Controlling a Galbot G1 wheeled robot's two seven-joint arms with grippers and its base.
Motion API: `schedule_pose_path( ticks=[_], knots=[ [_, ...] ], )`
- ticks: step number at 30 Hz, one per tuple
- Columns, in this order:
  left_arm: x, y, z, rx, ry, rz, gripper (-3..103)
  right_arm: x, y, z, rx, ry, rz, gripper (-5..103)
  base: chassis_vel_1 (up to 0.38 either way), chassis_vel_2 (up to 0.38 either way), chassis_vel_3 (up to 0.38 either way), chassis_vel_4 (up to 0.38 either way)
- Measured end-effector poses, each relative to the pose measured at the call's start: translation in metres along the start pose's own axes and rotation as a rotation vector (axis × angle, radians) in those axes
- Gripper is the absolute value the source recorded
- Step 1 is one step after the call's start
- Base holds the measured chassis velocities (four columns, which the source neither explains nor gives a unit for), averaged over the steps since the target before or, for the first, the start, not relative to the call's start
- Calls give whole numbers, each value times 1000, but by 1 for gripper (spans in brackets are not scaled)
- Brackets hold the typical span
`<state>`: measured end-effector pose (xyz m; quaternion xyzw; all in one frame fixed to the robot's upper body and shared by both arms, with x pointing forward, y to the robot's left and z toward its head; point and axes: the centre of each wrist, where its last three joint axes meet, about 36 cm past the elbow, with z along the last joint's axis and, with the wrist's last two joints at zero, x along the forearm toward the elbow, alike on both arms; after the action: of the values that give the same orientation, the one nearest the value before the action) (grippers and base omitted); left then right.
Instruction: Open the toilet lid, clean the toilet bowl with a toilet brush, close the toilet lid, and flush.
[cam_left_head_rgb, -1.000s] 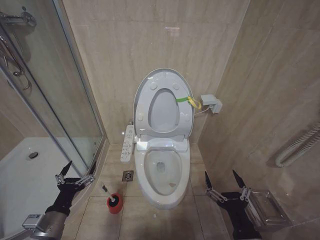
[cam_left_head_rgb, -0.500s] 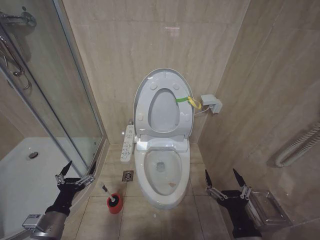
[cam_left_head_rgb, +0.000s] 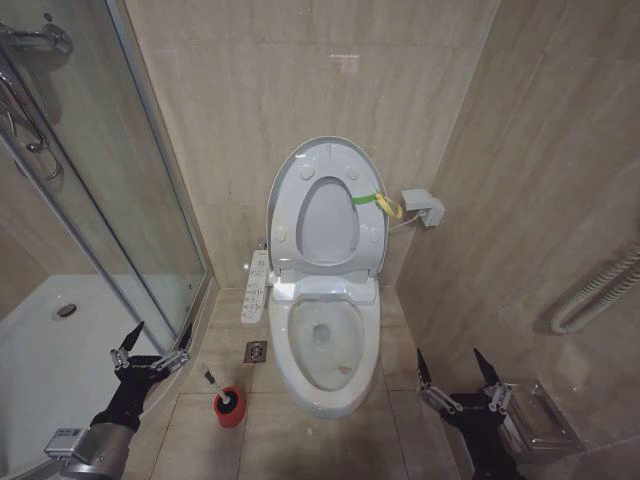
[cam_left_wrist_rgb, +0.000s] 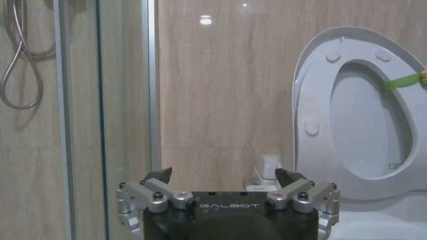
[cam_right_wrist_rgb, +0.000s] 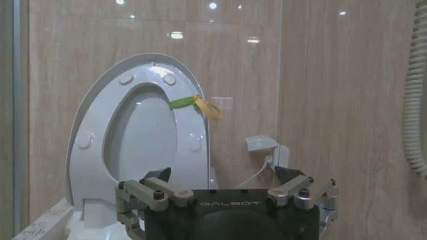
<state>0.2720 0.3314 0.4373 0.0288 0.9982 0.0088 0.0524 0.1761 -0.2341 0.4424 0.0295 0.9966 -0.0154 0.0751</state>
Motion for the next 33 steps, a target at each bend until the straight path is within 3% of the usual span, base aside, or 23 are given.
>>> schedule_pose_path(
  ticks=[33],
  knots=[
    [0, 0, 0, 0, 0, 0, 100, -1, 1, -1, 3, 1, -4, 100, 0, 0, 0, 0]
  ],
)
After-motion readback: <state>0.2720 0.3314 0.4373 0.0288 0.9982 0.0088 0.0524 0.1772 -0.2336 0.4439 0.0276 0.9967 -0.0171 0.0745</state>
